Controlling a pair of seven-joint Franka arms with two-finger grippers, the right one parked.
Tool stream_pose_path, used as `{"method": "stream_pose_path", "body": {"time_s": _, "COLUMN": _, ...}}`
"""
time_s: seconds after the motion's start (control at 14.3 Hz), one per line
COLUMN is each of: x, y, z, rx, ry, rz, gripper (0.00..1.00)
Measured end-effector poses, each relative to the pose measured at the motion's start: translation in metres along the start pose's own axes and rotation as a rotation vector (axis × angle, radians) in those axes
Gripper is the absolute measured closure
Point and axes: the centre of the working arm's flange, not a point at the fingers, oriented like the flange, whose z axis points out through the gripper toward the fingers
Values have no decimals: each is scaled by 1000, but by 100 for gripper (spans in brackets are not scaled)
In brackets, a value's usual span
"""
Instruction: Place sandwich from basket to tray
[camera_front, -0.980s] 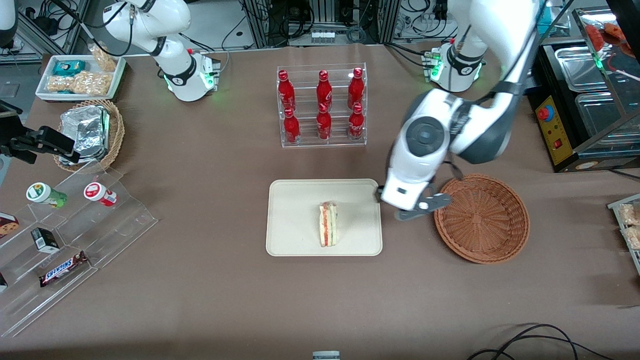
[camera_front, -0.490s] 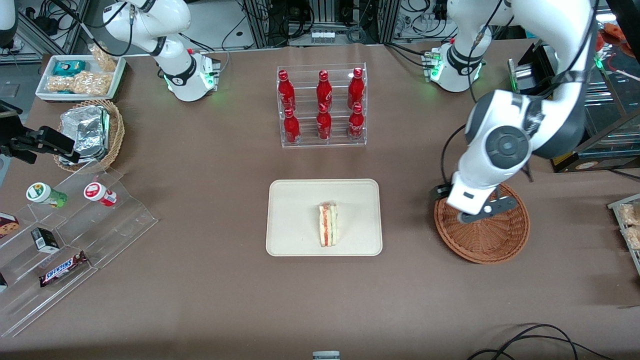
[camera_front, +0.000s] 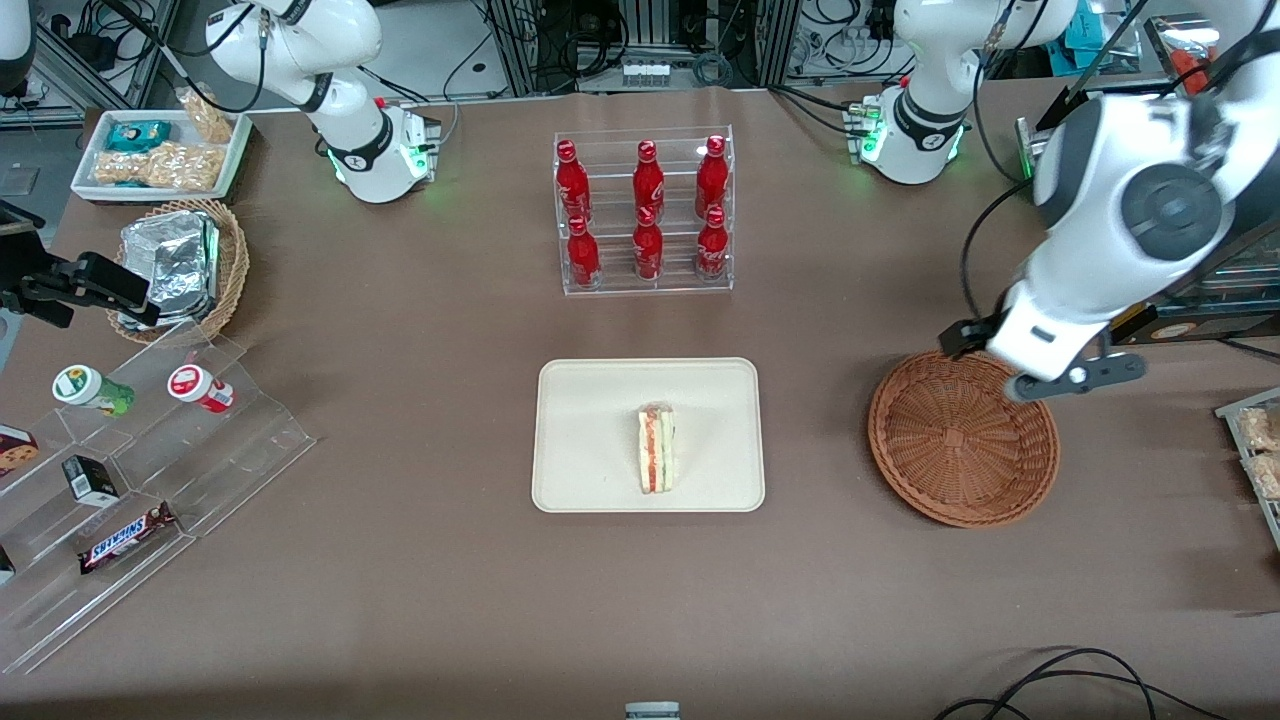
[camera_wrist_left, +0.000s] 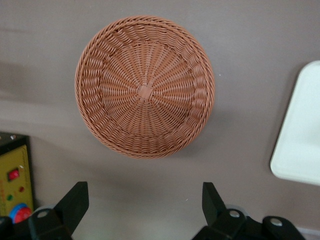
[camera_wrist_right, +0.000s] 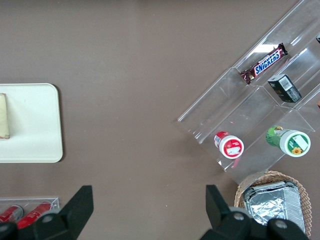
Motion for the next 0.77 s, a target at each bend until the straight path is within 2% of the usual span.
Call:
{"method": "stream_pose_path", "body": {"time_s": 0.14, "x": -5, "y": -16, "z": -15, "rx": -26, "ry": 13, "rz": 93, "gripper": 0}}
{"method": "stream_pose_path", "body": {"time_s": 0.42, "x": -5, "y": -54, "z": -36, "rx": -39, "ry": 58, "rz": 259, "gripper": 0}}
{"method": "stream_pose_path", "body": {"time_s": 0.56, "x": -3, "y": -73, "z": -50, "rx": -51, "ry": 87, "rz": 287, "gripper": 0}}
{"method": "stream_pose_path", "body": {"time_s": 0.77, "x": 0, "y": -86, "z": -67, "rx": -98, "ry": 122, "rz": 266, "gripper": 0}}
